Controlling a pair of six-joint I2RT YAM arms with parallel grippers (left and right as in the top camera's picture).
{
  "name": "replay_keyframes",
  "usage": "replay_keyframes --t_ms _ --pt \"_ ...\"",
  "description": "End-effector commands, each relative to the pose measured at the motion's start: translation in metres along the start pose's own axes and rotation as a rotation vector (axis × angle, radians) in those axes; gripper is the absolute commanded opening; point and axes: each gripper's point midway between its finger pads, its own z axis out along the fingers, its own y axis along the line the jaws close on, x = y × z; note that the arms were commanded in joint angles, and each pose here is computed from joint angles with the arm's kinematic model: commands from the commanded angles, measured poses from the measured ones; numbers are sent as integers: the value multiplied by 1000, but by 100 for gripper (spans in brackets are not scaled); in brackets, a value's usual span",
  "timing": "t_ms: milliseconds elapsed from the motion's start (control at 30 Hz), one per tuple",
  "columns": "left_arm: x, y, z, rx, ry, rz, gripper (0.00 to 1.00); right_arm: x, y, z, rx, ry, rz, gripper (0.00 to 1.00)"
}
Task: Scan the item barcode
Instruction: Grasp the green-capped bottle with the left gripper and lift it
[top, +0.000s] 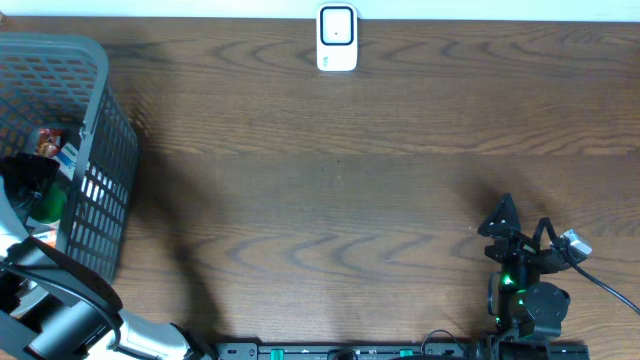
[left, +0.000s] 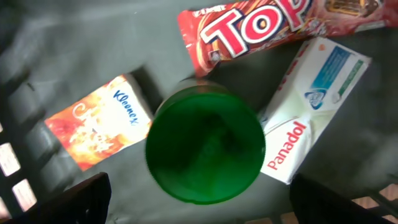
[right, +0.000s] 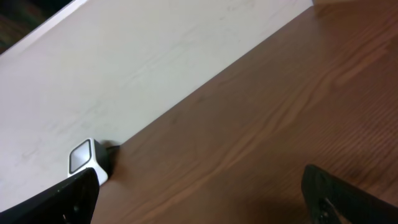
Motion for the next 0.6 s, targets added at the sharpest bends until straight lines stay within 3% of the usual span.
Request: replay_keyframes --t_ms 0,567 --pt "1 0 13 -25 16 -6 92 -1 -3 0 11 -6 -8 99" --pt "-1 9 57 -118 56 -23 92 -1 -3 0 12 -5 -8 99"
